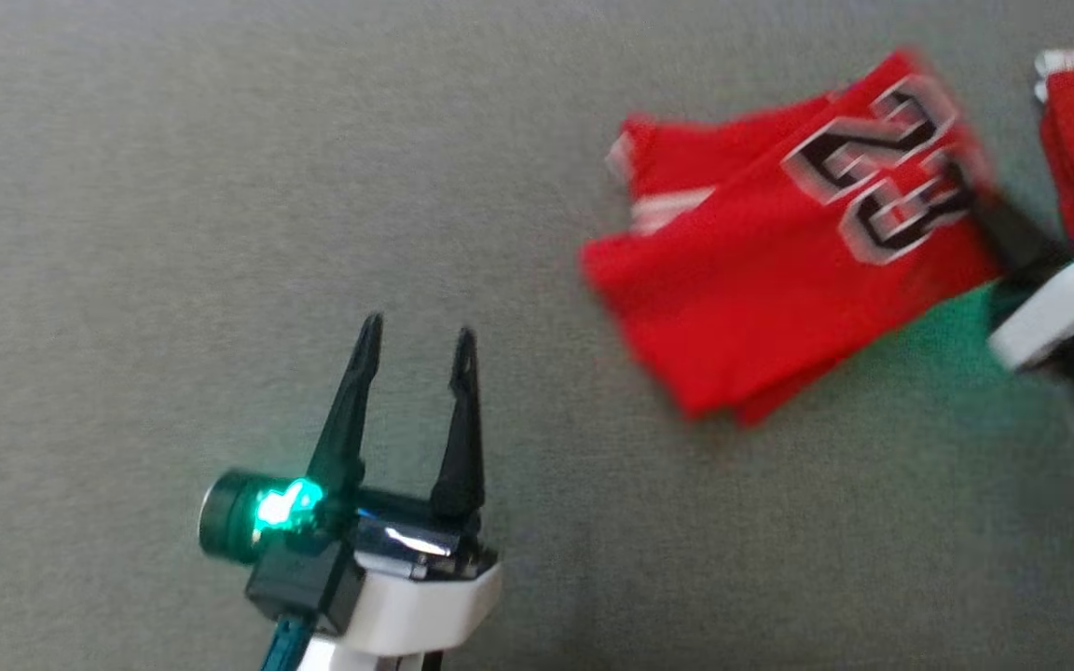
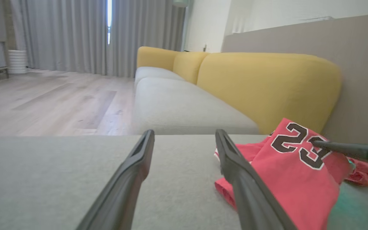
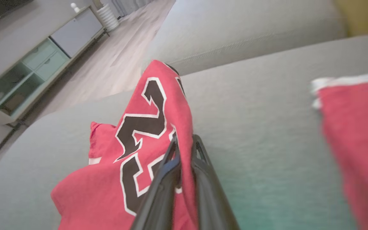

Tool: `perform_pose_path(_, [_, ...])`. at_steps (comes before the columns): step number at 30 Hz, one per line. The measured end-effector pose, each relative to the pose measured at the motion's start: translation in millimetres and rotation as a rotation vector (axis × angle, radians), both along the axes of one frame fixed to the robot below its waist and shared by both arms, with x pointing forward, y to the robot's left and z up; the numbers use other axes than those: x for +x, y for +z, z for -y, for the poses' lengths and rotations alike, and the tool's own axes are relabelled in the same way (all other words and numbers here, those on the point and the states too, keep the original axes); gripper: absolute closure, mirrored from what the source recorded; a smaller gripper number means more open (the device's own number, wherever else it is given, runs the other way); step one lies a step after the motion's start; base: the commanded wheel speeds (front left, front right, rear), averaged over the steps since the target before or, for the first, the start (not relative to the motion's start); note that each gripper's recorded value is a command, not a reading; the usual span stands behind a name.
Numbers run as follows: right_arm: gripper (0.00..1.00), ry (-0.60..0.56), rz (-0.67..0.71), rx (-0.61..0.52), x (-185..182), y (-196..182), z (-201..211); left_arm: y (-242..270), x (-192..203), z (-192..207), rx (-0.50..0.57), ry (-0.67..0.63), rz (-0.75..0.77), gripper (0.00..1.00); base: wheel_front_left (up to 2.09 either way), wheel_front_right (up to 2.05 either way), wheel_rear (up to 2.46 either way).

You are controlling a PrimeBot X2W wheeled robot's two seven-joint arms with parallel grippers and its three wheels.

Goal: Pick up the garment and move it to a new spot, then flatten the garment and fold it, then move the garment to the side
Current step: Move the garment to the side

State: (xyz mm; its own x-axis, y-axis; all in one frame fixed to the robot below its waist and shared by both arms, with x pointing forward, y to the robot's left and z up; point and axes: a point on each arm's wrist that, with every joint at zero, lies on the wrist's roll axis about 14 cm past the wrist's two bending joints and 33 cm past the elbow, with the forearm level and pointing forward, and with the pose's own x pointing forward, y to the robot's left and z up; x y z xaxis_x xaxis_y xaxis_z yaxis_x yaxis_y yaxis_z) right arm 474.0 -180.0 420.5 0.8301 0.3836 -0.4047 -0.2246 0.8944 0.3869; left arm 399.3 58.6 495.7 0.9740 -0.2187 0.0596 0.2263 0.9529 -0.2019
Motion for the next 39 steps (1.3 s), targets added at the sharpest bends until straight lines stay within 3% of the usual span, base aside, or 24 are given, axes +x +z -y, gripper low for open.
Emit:
perform_pose_path(8, [1.00,-0.167,0.038,-0.277,24.7,29.0,136.3,-5.6,33.9,33.1,-0.083,-0.099,0.014,0.00,0.00,0.00,0.00])
perform_pose_path(15, [1.00,-0.287,-0.055,-0.496,-3.6,39.9,224.0,-21.7,49.0,52.0,-0.093,-0.149,-0.004,0.00,0.00,0.00,0.00])
perform_pose_path(16, [0.00,-0.299,-0.070,-0.513,-8.8,38.0,230.7,-22.4,51.4,53.3,-0.094,-0.152,-0.002,0.00,0.00,0.00,0.00])
perform_pose_path(20, [0.00,-0.334,0.012,-0.528,-7.3,51.9,233.3,-22.8,55.3,50.0,-0.067,-0.136,0.007,0.00,0.00,0.00,0.00])
perform_pose_path(26, [0.00,-0.286,0.181,-0.420,1.6,56.5,170.5,-11.0,52.5,35.6,-0.027,-0.085,0.032,0.00,0.00,0.00,0.00])
perform_pose_path(34, [0.00,-0.176,0.261,-0.230,-49.2,26.8,54.1,-18.1,14.5,-10.4,0.012,0.058,-0.057,0.00,0.00,0.00,0.00])
perform_pose_path(39, [0.00,-0.102,0.369,-0.212,-85.5,31.2,4.3,-14.8,-19.6,-35.9,0.060,0.127,-0.064,0.00,0.00,0.00,0.00])
